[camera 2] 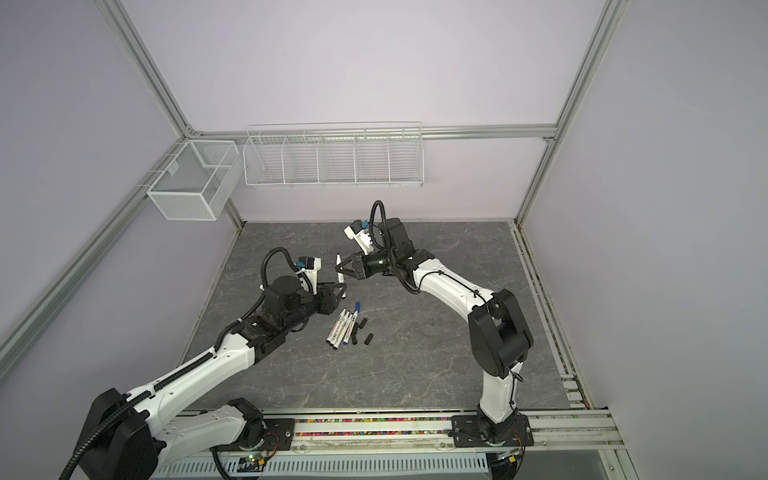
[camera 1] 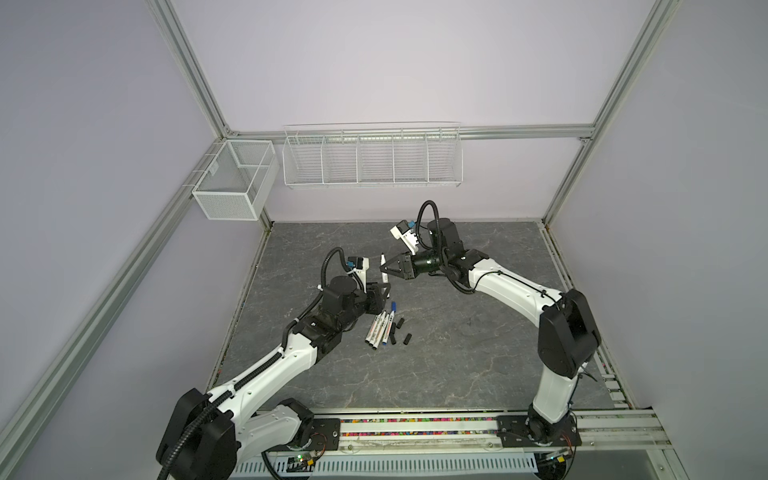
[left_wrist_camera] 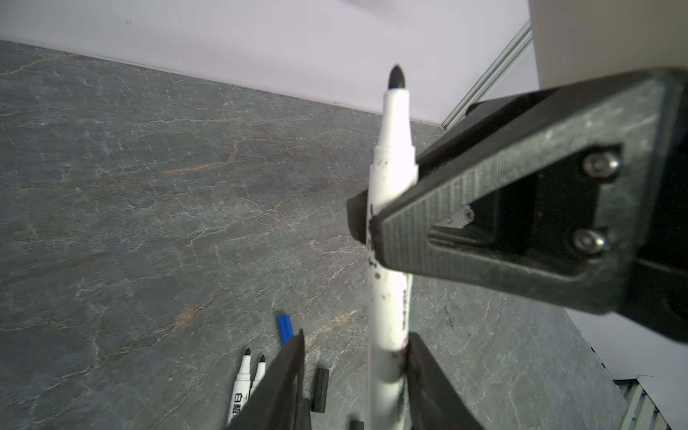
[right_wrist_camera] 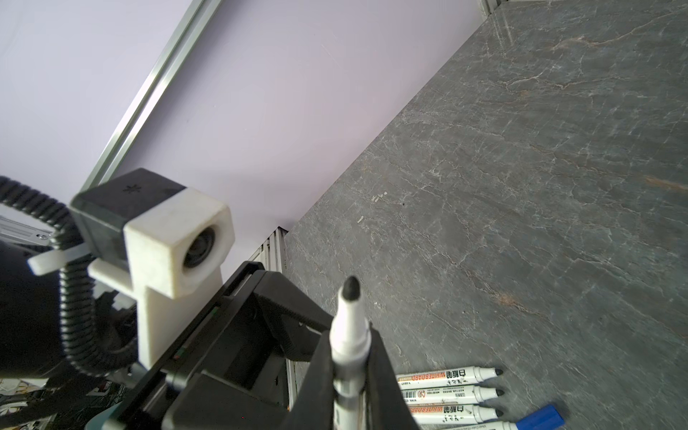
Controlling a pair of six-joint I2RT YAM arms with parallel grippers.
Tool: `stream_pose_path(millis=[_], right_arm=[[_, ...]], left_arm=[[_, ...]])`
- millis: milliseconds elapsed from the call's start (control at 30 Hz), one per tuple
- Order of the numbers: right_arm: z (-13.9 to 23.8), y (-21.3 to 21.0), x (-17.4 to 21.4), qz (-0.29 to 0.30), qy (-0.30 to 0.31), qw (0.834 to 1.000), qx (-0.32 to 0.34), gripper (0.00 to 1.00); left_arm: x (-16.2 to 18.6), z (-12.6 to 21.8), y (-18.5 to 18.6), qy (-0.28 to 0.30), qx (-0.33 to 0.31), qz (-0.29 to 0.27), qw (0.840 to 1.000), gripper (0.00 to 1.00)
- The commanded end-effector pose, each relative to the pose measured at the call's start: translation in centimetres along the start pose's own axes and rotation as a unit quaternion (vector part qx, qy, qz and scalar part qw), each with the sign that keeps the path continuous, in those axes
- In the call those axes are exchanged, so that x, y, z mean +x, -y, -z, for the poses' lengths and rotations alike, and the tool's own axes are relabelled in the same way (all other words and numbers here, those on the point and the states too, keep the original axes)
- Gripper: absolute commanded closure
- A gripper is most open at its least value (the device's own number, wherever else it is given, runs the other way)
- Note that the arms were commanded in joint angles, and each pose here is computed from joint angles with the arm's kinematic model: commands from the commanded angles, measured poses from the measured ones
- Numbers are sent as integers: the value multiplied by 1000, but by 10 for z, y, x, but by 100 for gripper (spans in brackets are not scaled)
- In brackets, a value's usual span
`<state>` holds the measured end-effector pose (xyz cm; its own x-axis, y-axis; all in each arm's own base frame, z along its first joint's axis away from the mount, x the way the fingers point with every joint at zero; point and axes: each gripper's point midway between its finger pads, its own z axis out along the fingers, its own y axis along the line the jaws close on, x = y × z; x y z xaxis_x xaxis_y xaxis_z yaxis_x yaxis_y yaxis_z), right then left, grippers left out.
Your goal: Insert the pens into the pen caps
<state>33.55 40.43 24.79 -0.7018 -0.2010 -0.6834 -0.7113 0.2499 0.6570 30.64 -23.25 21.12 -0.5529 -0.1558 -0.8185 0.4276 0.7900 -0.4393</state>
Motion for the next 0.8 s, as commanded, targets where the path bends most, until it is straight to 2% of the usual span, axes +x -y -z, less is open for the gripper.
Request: stream_pose_path(millis=[0, 267, 467, 667, 700, 733, 767], right_arm=[[12, -19, -3, 2, 2, 1000, -27, 93], [13, -20, -4, -4, 4, 999, -35, 93], [14, -18, -5, -6, 8, 999, -36, 92], [20, -13, -5, -8, 16, 1000, -22, 92], [21, -12, -4, -9, 17, 1000, -16, 91], [24, -9, -3, -10, 16, 1000, -7, 85], [25, -6, 1, -11, 12, 1000, 5, 73]], left_arm=[[-16, -5, 10, 15, 15, -10, 1000, 60], [-18, -15, 12, 21, 22, 3, 1000, 67], [-14, -22, 13, 10, 27, 11, 1000, 79], [-14, -19, 9, 21, 22, 20, 999, 98], [-14, -17, 8, 24, 18, 22, 999, 100], [-15, -16, 4, 27, 9, 26, 999, 100], [-15, -15, 1, 29, -2, 31, 999, 100]])
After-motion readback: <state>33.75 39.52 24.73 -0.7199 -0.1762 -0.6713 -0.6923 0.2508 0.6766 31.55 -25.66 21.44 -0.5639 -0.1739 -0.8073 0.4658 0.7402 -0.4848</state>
